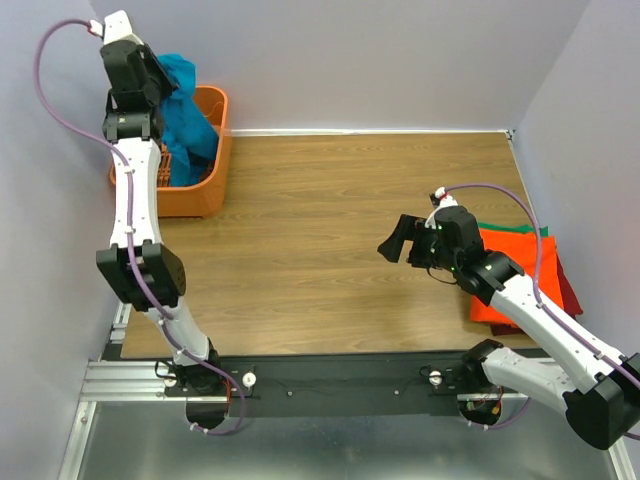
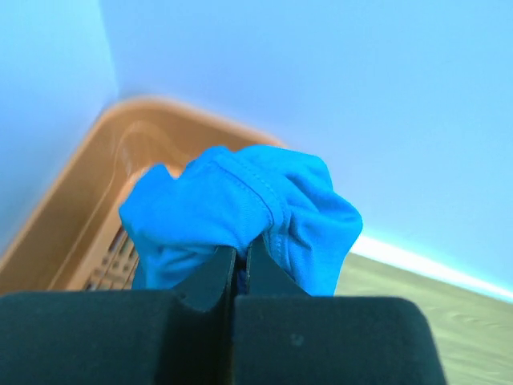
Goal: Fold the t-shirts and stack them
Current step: Grab the tshirt from the pile, then move the tshirt to the center of the board
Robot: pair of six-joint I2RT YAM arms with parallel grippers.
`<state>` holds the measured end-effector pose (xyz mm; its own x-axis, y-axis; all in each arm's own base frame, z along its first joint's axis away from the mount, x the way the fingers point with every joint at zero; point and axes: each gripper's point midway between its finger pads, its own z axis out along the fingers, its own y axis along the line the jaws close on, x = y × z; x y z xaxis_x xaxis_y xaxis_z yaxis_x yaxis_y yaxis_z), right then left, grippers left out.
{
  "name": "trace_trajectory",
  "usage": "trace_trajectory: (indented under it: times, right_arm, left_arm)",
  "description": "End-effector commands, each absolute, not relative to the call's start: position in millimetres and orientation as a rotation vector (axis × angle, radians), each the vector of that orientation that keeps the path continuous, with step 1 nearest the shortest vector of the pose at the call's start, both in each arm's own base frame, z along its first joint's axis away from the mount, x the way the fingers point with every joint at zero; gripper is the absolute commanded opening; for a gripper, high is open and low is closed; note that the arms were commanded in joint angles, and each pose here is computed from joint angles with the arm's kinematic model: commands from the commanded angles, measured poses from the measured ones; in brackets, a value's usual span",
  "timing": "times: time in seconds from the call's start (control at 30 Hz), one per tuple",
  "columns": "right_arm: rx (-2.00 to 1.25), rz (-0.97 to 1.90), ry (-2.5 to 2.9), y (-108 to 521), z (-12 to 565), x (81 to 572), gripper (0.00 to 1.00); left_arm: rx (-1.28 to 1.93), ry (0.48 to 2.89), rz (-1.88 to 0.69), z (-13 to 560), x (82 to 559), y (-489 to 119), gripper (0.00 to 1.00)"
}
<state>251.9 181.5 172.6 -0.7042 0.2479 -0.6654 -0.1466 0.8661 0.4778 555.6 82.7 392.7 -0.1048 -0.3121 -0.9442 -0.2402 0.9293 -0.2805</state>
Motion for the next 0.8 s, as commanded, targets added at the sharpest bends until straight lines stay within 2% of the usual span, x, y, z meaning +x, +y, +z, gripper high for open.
trace_trajectory:
  times: [0.0,0.17,0.3,0.43,0.57,0.77]
  right_arm:
    - [0.035,0.637,2.254,178.9,173.8,248.6,1.0]
    - [0.033,0.634,2.24,179.7,179.0,252.4,1.0]
    - [0.059,0.589,2.227,174.6,179.8,259.0,1.0]
    - [0.07,0.573,2.217,172.5,181.1,261.8,1.0]
    - [0.086,0.562,2.197,169.7,185.8,263.7,1.0]
    - [0.105,0.563,2.141,164.5,201.6,263.5,1.0]
  left_arm:
    - [-0.249,1.426,-0.16,513.0,514.1,51.9,0.0]
    - [-0.106,1.248,-0.205,584.0,469.5,12.4,0.0]
    - [-0.032,1.082,-0.245,642.9,416.2,-17.9,0.0]
    - [0.032,0.957,-0.313,681.4,371.6,-51.1,0.0]
    - [0.062,0.912,-0.375,689.2,347.9,-85.9,0.0]
    - [0.101,1.051,-0.518,620.5,369.7,-154.2,0.0]
